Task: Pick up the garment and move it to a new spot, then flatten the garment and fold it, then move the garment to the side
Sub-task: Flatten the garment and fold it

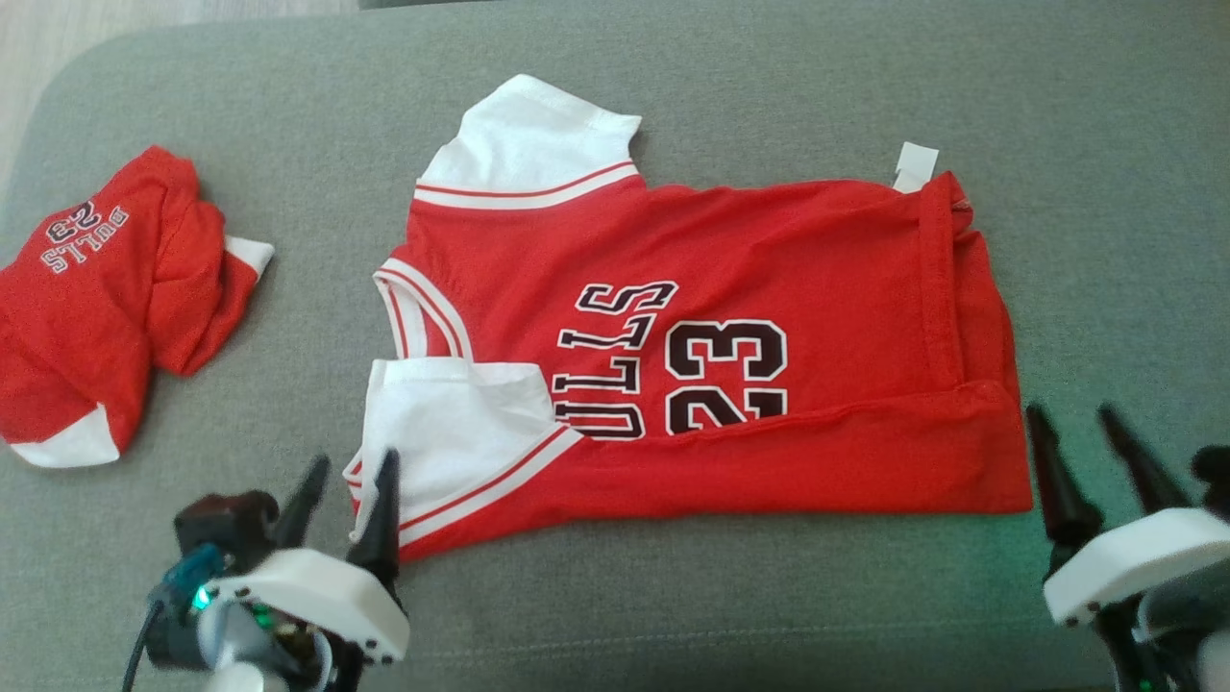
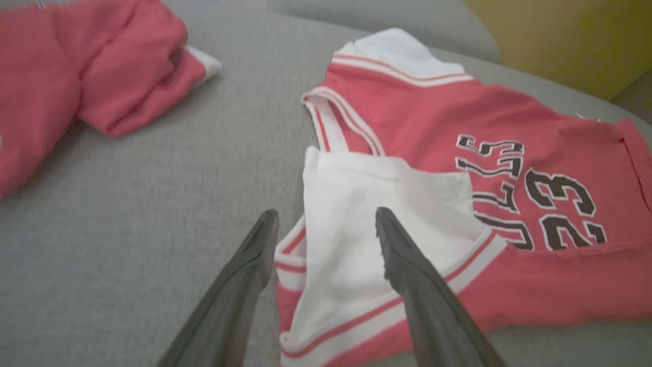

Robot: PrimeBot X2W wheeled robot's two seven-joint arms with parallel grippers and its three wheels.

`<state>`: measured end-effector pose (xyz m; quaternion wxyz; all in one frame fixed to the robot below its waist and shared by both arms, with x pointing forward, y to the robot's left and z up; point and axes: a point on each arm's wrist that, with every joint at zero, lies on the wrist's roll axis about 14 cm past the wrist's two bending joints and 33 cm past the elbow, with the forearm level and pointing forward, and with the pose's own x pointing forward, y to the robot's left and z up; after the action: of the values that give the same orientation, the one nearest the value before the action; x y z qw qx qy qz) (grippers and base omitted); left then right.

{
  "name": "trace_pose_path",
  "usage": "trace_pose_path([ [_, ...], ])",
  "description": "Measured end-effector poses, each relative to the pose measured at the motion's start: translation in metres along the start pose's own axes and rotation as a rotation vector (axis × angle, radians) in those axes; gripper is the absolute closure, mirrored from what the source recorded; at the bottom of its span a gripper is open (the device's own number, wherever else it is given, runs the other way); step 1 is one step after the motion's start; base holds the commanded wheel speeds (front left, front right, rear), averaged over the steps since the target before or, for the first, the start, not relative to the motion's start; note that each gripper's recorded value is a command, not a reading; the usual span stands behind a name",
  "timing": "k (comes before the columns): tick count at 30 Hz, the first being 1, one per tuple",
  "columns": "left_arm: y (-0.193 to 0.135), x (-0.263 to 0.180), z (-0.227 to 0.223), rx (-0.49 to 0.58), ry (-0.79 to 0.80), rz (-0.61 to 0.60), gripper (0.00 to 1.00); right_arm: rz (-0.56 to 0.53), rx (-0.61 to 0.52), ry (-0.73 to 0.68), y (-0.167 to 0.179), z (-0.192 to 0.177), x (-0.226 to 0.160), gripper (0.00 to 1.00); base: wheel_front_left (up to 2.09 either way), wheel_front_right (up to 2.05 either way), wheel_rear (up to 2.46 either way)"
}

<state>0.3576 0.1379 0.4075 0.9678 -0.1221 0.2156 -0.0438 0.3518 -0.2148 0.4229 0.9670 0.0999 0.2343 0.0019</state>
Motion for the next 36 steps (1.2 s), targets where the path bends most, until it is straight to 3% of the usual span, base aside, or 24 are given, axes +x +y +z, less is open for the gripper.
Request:
trace_pose_path([
  [8, -0.013, 0.0, 0.092, 0.117, -0.385, -0.015, 0.0, 0.054, -0.108, -0.32, 0.026, 0.078, -0.008, 0.0, 0.0, 0.0, 0.0],
  [11, -0.016, -0.002, 0.114, 0.146, -0.463, -0.022, 0.0, 0.069, -0.12, -0.385, 0.033, 0.095, -0.013, 0.0, 0.0, 0.0, 0.0],
  [26, -0.011, 0.008, 0.104, 0.149, -0.418, -0.013, 0.0, 0.089, -0.102, -0.364, 0.043, 0.09, -0.006, 0.0, 0.0, 0.0, 0.0],
  [31, -0.018, 0.042, 0.115, 0.179, -0.392, -0.086, 0.0, 0.091, -0.097, -0.334, 0.044, 0.085, 0.007, 0.0, 0.0, 0.0, 0.0],
  [36, -0.056, 0.095, 0.147, 0.205, -0.412, -0.225, 0.0, 0.086, -0.098, -0.317, 0.042, 0.083, 0.025, 0.0, 0.0, 0.0, 0.0],
])
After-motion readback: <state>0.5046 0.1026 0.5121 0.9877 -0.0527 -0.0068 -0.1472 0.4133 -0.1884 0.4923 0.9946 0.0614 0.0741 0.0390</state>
